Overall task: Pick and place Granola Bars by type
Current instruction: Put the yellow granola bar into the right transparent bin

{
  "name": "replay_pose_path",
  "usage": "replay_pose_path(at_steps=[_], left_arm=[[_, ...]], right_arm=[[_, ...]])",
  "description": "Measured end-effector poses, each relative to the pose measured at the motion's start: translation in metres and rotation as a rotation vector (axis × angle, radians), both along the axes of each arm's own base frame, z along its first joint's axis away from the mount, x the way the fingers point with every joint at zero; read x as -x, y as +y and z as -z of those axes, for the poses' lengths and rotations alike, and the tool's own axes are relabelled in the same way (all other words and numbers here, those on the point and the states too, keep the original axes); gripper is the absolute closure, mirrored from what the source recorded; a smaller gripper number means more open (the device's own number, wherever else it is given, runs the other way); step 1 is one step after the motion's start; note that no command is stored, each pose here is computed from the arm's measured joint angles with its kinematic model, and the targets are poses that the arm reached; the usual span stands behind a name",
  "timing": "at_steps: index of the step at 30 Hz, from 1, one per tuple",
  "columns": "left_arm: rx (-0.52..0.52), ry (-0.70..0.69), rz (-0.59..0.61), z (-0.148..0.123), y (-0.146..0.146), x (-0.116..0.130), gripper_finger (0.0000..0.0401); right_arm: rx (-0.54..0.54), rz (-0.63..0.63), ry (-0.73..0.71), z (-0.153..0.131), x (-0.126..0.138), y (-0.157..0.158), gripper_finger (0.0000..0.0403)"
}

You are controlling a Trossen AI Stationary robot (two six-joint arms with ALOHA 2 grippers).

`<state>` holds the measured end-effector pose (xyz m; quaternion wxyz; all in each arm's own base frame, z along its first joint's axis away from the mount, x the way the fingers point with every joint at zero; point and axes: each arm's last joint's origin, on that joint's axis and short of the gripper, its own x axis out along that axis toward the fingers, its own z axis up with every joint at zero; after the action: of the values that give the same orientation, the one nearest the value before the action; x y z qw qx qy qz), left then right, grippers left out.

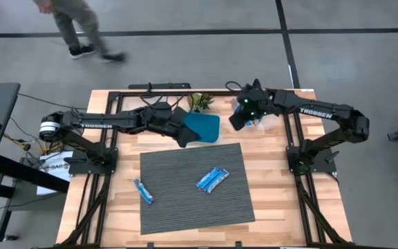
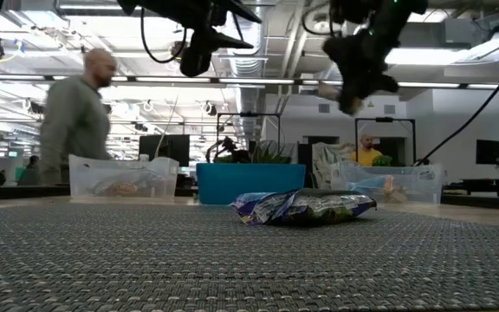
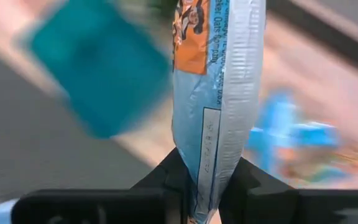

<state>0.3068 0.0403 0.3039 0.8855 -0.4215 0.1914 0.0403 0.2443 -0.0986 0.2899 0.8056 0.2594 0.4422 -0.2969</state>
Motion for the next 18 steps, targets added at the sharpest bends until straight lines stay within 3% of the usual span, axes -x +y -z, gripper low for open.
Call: replay_pose_path(at_steps=[5, 10, 18], left_arm=[[0.009, 0.014, 0.054, 0.001, -0.006, 0.000, 0.0251], [0.005, 0.031, 0.088, 0.003, -0.011, 0.001, 0.0264], [0.015, 0.034, 0.127, 0.003, -0.017, 0.000, 0.0269]], right_arm=[[0.096, 0.161, 0.200, 0.005, 0.023, -0.019, 0.0367], [0.083, 0.228, 0.270, 0.012, 0.037, -0.032, 0.0369], [0.122, 0.254, 0.360, 0.017, 0.046, -0.042, 0.0316]])
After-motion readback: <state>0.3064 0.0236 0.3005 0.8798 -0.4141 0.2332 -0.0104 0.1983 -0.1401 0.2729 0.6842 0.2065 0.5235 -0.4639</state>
